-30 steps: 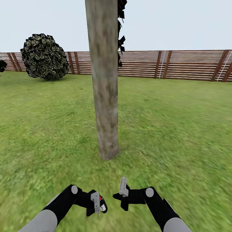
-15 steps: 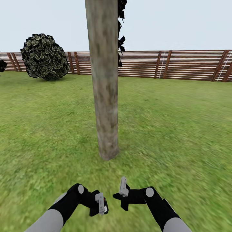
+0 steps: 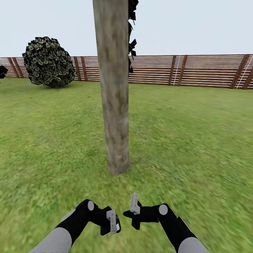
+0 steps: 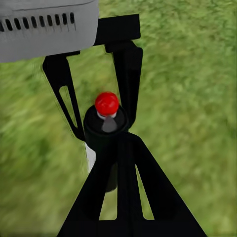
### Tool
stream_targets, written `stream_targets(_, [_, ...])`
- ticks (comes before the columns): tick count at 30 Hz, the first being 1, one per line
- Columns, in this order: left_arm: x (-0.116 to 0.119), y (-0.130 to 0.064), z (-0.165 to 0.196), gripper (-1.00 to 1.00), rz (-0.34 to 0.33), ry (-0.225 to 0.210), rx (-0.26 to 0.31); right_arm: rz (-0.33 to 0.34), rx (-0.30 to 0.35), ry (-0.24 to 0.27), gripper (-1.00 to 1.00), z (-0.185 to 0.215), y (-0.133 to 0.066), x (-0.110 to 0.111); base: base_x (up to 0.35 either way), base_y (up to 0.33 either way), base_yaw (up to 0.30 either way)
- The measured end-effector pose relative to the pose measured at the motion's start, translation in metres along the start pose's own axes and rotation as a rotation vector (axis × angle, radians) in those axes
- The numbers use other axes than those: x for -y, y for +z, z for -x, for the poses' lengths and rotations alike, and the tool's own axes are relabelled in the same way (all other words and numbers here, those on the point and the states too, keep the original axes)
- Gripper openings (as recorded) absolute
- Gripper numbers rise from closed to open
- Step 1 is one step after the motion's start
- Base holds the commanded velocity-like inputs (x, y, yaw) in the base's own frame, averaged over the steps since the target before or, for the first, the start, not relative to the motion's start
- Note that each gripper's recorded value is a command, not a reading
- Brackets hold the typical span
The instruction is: In the garden, pick up the pesticide atomizer on the floor and spray pesticide onto both trees until each tree trunk is fully covered.
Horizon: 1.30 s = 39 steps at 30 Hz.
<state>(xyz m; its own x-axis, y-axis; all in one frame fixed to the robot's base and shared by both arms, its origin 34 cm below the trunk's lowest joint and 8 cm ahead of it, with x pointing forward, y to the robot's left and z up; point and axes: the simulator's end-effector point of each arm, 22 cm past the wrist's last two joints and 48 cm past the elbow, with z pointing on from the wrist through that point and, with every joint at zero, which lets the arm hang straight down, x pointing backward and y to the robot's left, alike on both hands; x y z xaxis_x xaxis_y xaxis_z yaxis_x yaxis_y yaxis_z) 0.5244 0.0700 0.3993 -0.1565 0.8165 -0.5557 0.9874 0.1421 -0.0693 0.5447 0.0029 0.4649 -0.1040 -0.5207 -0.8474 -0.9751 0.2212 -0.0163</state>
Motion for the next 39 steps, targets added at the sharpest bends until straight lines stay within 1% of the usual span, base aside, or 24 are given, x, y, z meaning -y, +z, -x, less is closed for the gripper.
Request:
stream_targets(5, [-0.0057,-0.0025,0.0034,-1.00,0.008,0.006,0.002,0.000,-0.001,0.000,-1.00,-0.0005,-0.0003,0.0002,0.000,0.000,0.000])
stream_targets(12, [-0.0069,-0.0032,0.0042,-1.00,0.008,0.009,0.001,0.000,-0.002,-0.001,-1.00,-0.0008,-0.0004,0.0002,0.000,0.000,0.000])
stream_targets(15, [-0.0066,-0.0031,0.0018,-1.00,0.007,0.018,-0.010,0.000,-0.002,-0.001,-1.00,-0.0008,-0.0004,0.0002,0.000,0.000,0.000])
stream_targets(17, [-0.0067,-0.0031,-0.0012,-1.00,0.007,0.030,-0.028,0.000,-0.002,-0.001,-1.00,-0.0009,-0.0004,0.0001,0.000,0.000,0.000])
stream_targets(20, [-0.0051,-0.0014,0.0002,-1.00,0.003,0.040,-0.034,0.000,-0.002,-0.001,-1.00,-0.0009,-0.0005,0.0003,0.000,0.000,0.000])
stream_targets(39, [-0.0006,0.0014,0.0080,-1.00,-0.011,0.051,-0.018,0.000,-0.005,0.000,-1.00,-0.0024,-0.0010,0.0003,0.000,0.000,0.000])
